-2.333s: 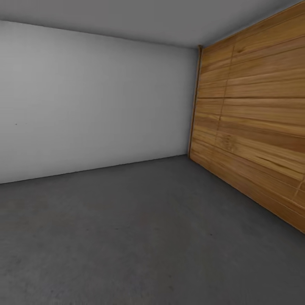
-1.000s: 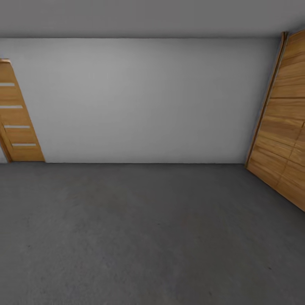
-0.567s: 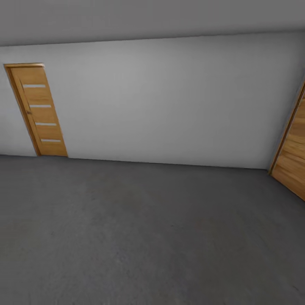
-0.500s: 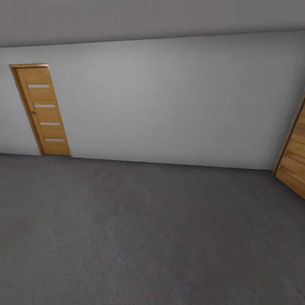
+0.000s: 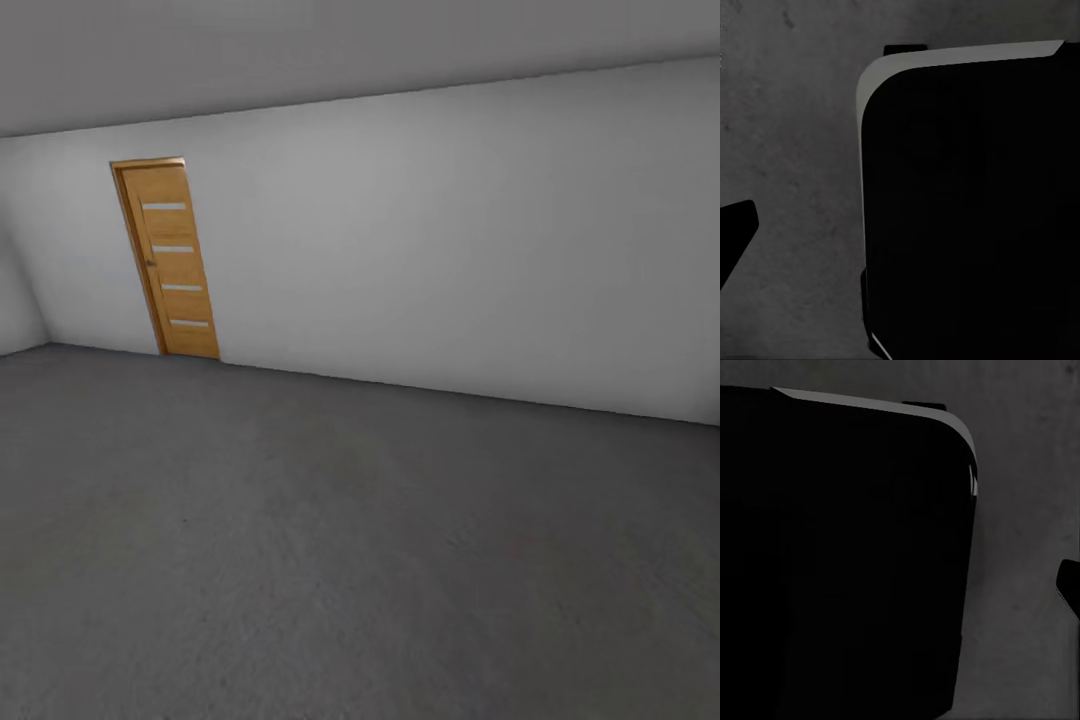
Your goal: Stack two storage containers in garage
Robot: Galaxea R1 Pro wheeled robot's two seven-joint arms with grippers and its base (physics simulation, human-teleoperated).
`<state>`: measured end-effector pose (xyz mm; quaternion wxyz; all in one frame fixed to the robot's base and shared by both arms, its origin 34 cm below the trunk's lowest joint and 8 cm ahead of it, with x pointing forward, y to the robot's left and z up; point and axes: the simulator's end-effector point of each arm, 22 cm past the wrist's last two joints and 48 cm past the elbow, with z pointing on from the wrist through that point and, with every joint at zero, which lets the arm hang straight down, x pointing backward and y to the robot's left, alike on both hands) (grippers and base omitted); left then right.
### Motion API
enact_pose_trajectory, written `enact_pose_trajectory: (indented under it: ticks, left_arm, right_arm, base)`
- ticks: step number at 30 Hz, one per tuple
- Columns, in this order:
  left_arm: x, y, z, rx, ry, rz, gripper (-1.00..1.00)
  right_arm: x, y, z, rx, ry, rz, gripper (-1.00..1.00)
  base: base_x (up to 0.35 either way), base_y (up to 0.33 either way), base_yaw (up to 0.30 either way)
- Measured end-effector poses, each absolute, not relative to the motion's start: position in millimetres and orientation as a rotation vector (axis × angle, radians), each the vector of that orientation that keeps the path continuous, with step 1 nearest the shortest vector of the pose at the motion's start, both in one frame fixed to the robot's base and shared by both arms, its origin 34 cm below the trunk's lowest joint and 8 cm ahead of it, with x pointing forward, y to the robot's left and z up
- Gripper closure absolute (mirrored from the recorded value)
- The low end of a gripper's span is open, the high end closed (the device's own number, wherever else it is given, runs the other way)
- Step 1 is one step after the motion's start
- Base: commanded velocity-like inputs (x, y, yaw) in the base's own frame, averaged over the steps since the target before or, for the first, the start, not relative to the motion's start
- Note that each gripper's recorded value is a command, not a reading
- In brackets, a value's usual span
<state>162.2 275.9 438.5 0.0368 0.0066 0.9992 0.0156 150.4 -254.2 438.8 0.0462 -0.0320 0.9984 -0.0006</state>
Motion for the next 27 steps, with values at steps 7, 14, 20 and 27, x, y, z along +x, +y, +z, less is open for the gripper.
enact_pose_trajectory:
  ticks: [7, 14, 20, 27]
  left_arm:
    - [162.2, 276.1, 438.5, 0.02, 3.068, 0.048, -1.0]
    - [162.2, 276.0, 438.5, 0.02, 3.068, 0.048, -1.0]
    - [162.2, 276.2, 438.5, 0.02, 3.068, 0.048, -1.0]
    - [162.2, 270.0, 438.3, 0.006, 3.067, 0.037, -1.0]
  right_arm:
    - [150.4, -255.0, 438.8, -0.085, 3.048, -0.005, -1.0]
    - [150.4, -254.2, 438.8, -0.084, 3.048, -0.004, -1.0]
    - [150.4, -254.0, 438.8, -0.084, 3.048, -0.004, -1.0]
    - [150.5, -254.7, 438.8, -0.086, 3.048, -0.005, -1.0]
  base:
    - [0.0, 0.0, 0.3]
    - [0.0, 0.0, 0.3]
    - [0.0, 0.0, 0.3]
    - [0.0, 0.0, 0.3]
